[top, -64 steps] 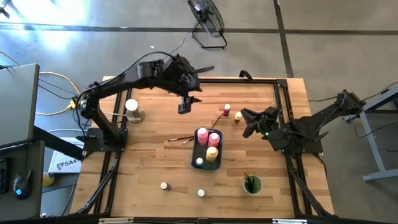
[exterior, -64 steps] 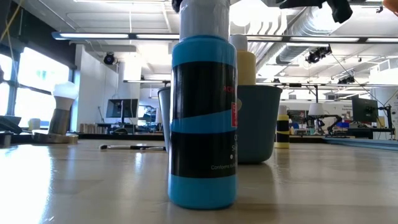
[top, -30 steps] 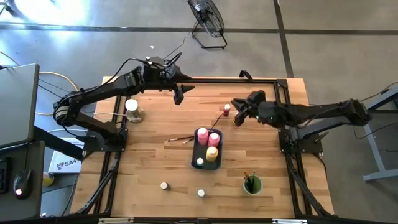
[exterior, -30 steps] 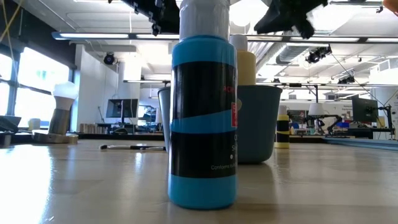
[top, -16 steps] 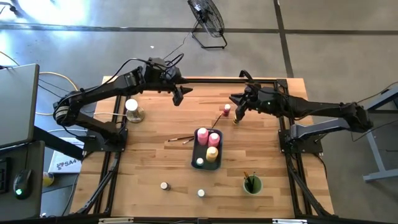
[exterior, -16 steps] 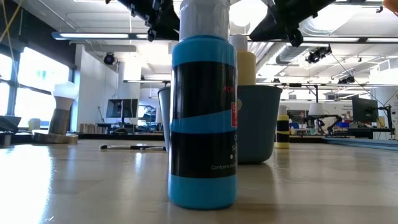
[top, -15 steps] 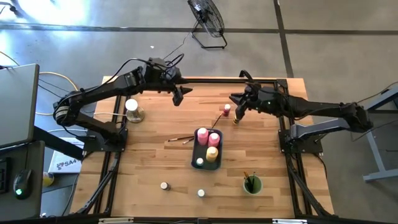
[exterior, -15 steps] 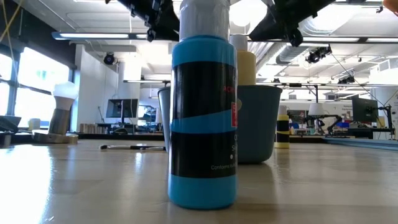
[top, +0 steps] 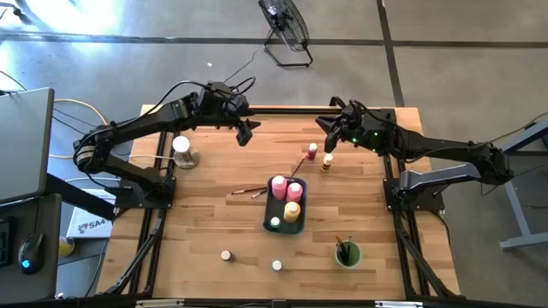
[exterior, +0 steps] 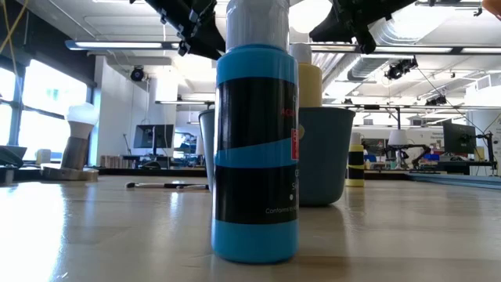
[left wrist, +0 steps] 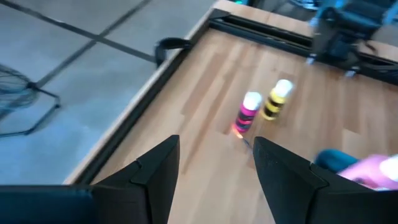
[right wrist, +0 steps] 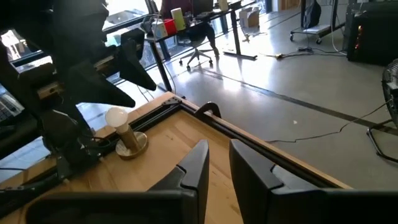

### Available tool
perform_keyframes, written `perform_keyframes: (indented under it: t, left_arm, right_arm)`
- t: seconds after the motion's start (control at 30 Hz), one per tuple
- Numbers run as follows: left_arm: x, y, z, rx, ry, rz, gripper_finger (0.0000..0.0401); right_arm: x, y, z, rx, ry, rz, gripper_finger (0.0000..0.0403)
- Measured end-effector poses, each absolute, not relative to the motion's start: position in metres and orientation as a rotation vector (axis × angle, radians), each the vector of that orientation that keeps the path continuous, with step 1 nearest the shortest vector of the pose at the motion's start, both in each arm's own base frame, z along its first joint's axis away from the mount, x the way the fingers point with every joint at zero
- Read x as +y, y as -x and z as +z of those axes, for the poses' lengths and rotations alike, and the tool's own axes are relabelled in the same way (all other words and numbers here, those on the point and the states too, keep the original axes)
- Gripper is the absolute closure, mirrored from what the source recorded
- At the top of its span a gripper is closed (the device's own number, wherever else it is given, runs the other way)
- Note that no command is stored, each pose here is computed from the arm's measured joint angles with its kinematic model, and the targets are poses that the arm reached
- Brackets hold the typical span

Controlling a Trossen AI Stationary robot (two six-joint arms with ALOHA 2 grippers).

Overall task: Pick & Place Paint Supplies
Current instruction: Adjust the small yellow bottle

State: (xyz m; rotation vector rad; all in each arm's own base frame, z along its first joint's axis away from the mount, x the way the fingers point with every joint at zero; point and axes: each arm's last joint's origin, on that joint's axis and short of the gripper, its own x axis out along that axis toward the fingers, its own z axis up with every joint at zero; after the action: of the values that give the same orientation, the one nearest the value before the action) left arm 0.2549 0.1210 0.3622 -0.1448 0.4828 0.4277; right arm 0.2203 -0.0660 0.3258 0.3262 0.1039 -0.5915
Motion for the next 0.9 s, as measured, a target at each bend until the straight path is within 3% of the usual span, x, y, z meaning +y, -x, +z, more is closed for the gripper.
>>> perform_keyframes:
  t: [0.43,0.9]
  left_arm:
    - [0.1296,-0.2504,0.3649,0.475,0.058,0.762,0.0201]
    - [0.1302,-0.2499,0.3649,0.477,0.052,0.789,0.0201]
  right_arm:
    - [-0.0659,-0.2203,0.3258,0.103,-0.329,-0.593,0.0347]
    - [-0.0659,-0.2203,0.3258,0.103,-0.329,-0.593,0.0347]
